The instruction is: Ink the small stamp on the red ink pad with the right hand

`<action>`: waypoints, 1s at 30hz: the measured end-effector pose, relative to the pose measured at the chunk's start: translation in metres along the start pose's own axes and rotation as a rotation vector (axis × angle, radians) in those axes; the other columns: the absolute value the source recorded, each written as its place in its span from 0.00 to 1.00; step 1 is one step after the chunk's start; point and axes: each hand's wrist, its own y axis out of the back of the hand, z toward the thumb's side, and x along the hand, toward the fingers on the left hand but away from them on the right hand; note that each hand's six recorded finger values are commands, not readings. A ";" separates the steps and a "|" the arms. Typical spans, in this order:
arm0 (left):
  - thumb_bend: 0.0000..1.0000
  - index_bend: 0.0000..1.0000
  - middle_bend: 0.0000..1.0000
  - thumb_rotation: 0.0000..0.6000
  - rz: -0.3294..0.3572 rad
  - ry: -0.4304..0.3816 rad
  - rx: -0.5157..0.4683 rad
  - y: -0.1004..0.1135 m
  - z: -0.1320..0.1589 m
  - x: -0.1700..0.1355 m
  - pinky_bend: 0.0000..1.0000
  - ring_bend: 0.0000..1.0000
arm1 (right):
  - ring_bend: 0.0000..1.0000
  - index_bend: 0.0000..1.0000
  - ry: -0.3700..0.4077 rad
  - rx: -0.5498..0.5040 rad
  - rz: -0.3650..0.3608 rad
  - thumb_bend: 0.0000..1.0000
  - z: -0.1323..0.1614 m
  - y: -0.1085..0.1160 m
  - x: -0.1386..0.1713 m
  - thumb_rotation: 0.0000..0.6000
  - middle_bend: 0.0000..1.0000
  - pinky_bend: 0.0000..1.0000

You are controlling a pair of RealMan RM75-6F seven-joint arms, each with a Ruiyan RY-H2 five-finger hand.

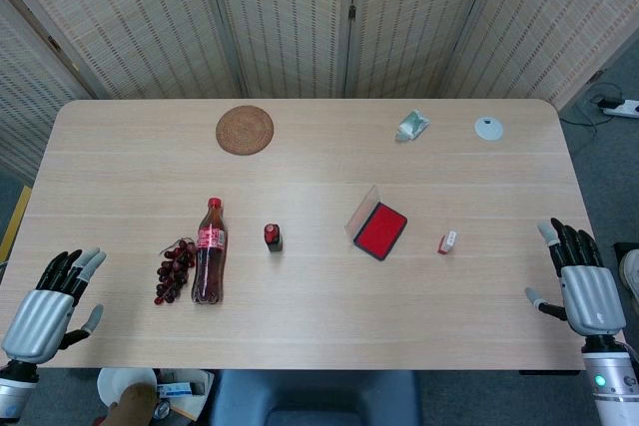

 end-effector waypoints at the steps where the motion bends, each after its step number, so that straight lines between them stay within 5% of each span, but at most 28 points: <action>1: 0.43 0.00 0.00 1.00 -0.001 0.002 0.000 0.000 0.000 0.000 0.00 0.00 | 0.00 0.00 0.001 0.000 0.003 0.18 0.000 -0.001 -0.001 1.00 0.00 0.00; 15: 0.43 0.00 0.00 1.00 0.023 0.025 -0.038 0.008 -0.009 -0.006 0.00 0.00 | 0.00 0.00 -0.022 -0.019 0.042 0.18 0.003 -0.014 -0.016 1.00 0.00 0.00; 24: 0.43 0.00 0.00 1.00 0.029 0.010 -0.064 0.012 -0.008 -0.008 0.00 0.00 | 0.00 0.14 -0.095 -0.106 0.113 0.19 0.016 -0.025 -0.049 1.00 0.00 0.00; 30: 0.43 0.00 0.00 1.00 0.043 -0.013 -0.102 0.019 -0.008 -0.013 0.00 0.00 | 0.00 0.23 -0.146 -0.073 0.165 0.20 0.034 -0.035 -0.069 1.00 0.00 0.00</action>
